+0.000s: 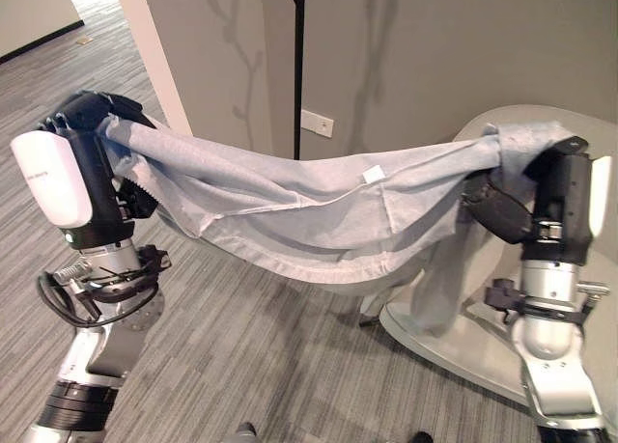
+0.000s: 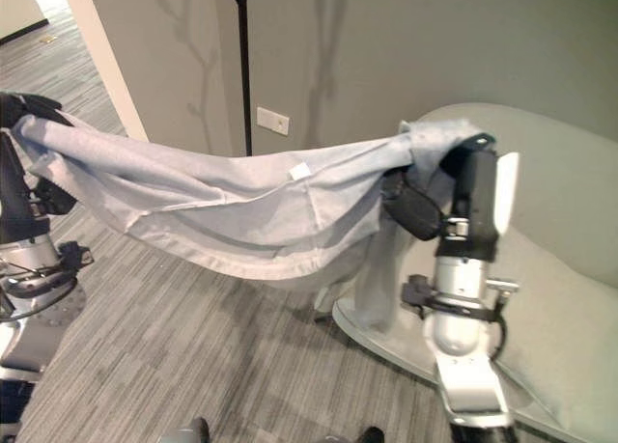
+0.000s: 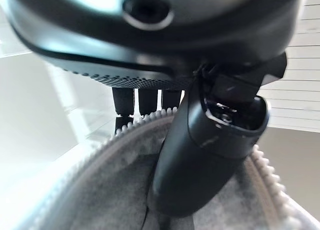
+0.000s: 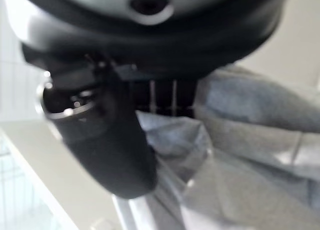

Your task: Hang the clothes on the sofa on the clothes rack.

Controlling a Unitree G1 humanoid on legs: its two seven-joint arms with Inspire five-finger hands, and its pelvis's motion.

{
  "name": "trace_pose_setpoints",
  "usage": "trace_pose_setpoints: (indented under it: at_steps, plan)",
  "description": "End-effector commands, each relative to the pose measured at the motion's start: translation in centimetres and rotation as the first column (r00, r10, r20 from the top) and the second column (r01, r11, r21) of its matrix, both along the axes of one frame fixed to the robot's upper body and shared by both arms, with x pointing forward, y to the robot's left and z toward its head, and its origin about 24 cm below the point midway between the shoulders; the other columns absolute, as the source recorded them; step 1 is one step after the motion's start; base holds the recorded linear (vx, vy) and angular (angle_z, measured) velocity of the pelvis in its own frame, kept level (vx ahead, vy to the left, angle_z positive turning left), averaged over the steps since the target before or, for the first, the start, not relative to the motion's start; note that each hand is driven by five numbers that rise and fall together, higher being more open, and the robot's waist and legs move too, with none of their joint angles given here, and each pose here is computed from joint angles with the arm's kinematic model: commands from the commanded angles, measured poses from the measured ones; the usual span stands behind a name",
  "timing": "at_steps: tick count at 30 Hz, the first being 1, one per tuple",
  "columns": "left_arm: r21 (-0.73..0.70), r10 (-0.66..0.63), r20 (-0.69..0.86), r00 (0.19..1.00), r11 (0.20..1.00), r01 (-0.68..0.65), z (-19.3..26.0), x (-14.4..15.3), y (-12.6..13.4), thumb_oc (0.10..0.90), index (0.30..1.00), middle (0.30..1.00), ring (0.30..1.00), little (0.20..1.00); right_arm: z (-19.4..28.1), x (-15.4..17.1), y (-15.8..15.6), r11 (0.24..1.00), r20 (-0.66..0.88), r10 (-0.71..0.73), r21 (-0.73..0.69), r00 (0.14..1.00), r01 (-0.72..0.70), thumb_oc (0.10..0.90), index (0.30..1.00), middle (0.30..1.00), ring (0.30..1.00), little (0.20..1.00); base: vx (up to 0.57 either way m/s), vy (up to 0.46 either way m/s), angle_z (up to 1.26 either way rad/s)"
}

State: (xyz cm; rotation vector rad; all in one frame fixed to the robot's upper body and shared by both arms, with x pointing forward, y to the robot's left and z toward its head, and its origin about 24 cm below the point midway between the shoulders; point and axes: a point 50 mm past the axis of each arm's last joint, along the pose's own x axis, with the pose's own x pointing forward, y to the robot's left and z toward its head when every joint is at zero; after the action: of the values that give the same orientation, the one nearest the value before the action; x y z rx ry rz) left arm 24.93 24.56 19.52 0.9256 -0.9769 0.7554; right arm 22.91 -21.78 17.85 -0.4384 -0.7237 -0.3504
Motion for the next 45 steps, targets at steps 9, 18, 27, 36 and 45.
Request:
trace_pose_setpoints:
  at_steps: [9,18,27,36,45]
  plan:
    - [-0.019,0.066,0.153,0.986,0.998,-0.064,1.9,-0.2,0.1,0.4,0.3,0.3,0.3,0.3,8.0,-2.0,-2.7,0.964,0.423,-0.121,-0.164,0.898,0.207,0.4,0.3,0.3,0.3,0.3,0.09,0.104,-0.32]
    - [-0.045,0.021,0.113,0.993,0.999,-0.016,1.4,0.2,-0.4,0.4,0.3,0.3,0.3,0.3,8.1,-1.0,-1.9,0.975,0.407,-0.065,-0.17,0.911,0.146,0.4,0.3,0.3,0.3,0.3,0.11,-0.066,-0.17]
    - [-0.02,0.113,0.182,0.977,0.994,-0.112,2.5,0.0,0.5,0.4,0.3,0.3,0.3,0.3,8.2,-0.3,-1.7,0.923,0.414,-0.115,-0.29,0.903,0.251,0.4,0.3,0.3,0.3,0.3,0.17,0.108,-0.09]
    - [0.021,0.239,0.314,0.919,0.966,-0.258,5.4,1.0,1.8,0.4,0.3,0.3,0.3,0.3,9.0,0.0,-3.5,0.827,0.527,-0.302,-0.269,0.794,0.493,0.4,0.3,0.3,0.3,0.3,0.31,0.241,-0.27]
    - [0.007,0.364,0.339,0.868,0.921,-0.389,8.6,2.3,4.4,0.4,0.3,0.3,0.3,0.3,12.8,0.7,-6.1,0.624,0.672,-0.499,-0.159,0.547,0.765,0.4,0.3,0.3,0.3,0.3,0.23,0.306,-0.04]
